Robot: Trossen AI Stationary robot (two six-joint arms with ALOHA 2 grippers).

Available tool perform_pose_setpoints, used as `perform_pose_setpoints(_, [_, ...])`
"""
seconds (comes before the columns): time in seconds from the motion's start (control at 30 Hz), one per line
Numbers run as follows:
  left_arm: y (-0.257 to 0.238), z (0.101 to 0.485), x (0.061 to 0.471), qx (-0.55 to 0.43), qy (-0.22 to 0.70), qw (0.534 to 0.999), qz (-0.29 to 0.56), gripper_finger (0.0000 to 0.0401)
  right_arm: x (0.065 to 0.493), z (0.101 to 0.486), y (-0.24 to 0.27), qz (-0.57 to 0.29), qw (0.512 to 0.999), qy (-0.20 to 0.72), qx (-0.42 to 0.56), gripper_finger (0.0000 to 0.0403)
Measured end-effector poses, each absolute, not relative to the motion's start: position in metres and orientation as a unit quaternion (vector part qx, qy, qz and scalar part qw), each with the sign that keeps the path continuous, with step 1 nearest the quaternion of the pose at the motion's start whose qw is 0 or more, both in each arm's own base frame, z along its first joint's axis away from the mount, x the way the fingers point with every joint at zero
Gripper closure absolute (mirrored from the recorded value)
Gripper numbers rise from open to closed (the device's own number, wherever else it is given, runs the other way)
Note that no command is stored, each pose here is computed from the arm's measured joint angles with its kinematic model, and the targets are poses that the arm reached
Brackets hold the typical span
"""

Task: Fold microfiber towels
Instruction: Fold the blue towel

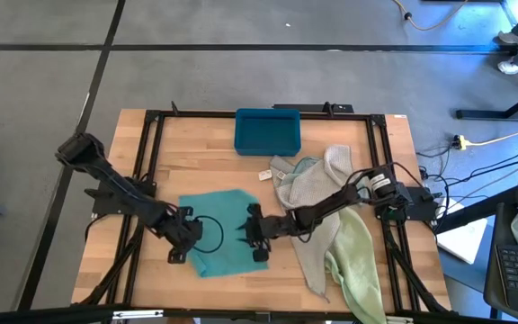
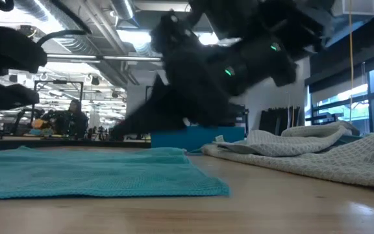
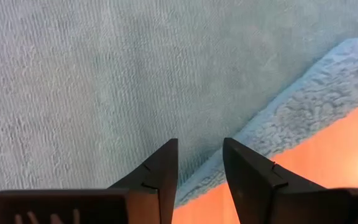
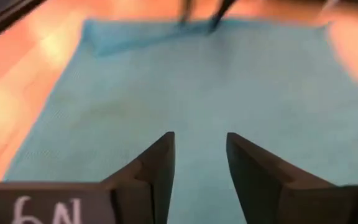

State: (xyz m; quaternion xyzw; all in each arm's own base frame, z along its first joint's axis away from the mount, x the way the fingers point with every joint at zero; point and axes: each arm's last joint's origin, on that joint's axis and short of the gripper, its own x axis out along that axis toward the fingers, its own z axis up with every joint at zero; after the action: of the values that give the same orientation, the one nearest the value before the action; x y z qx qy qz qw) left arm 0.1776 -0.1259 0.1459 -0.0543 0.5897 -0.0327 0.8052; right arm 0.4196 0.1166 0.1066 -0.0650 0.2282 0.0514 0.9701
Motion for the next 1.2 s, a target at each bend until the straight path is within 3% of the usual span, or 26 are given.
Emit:
perform_pose_setpoints(0.2, [-0.127,0.153,0.180,-0.055,0.561,0.825,-0.040,0.0280,0.428,0.113,0.106,0.047,0.974,0.215,-0.053,0.0255])
perform_pose_setpoints(0.47, [-0.139,0.171,0.205,-0.018,0.394,0.915,-0.079,0.0280,0.435,0.111,0.078,0.013,0.975,0.216,-0.040,0.0255])
perform_pose_setpoints(0.97, [-0.157,0.134,0.198,-0.083,0.512,0.844,-0.132,0.0280,0.437,0.100,0.066,0.005,0.972,0.231,-0.036,0.0255])
perform_pose_setpoints(1.2, [-0.163,0.134,0.193,-0.134,0.537,0.820,-0.144,0.0280,0.436,0.095,0.055,-0.020,0.965,0.258,-0.046,0.0255])
